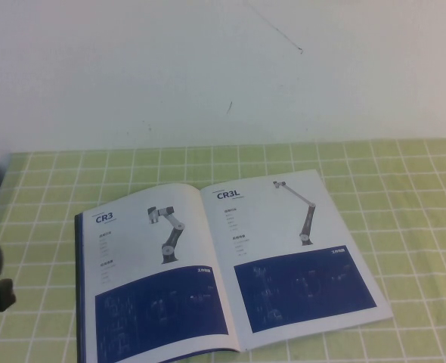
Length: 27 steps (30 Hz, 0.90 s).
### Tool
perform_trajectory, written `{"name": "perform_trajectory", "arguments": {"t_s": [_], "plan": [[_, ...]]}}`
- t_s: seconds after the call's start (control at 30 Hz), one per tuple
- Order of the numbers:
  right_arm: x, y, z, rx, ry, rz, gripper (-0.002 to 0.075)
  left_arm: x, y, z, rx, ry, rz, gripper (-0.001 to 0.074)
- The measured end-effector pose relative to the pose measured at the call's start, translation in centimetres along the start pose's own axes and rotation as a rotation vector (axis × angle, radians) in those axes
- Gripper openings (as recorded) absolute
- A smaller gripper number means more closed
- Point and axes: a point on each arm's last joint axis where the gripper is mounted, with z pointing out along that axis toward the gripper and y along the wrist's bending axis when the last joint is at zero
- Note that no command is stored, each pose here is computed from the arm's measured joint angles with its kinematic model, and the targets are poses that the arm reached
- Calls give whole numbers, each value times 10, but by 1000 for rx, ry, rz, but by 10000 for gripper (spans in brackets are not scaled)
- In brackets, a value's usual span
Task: Close book
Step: 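Close the open booklet and leave it lying on the table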
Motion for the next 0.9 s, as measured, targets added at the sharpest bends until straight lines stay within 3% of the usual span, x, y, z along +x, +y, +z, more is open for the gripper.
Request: {"name": "perform_trajectory", "arguments": {"t_s": [0.23, 0.4, 0.5, 0.6, 0.9], "plan": [[1, 22, 94, -364, 257, -101, -3, -13, -3, 45, 9, 307, 50, -4], [23, 64, 168, -508, 405, -193, -3, -19, -2, 82, 4, 435, 40, -4], [35, 93, 203, -556, 461, -262, -3, -13, 0, 98, -2, 490, 34, -4], [42, 107, 232, -568, 489, -305, -3, -9, 2, 110, -9, 513, 33, -4], [64, 110, 274, -554, 552, -322, -3, 9, 6, 146, -22, 605, 4, -4]]}}
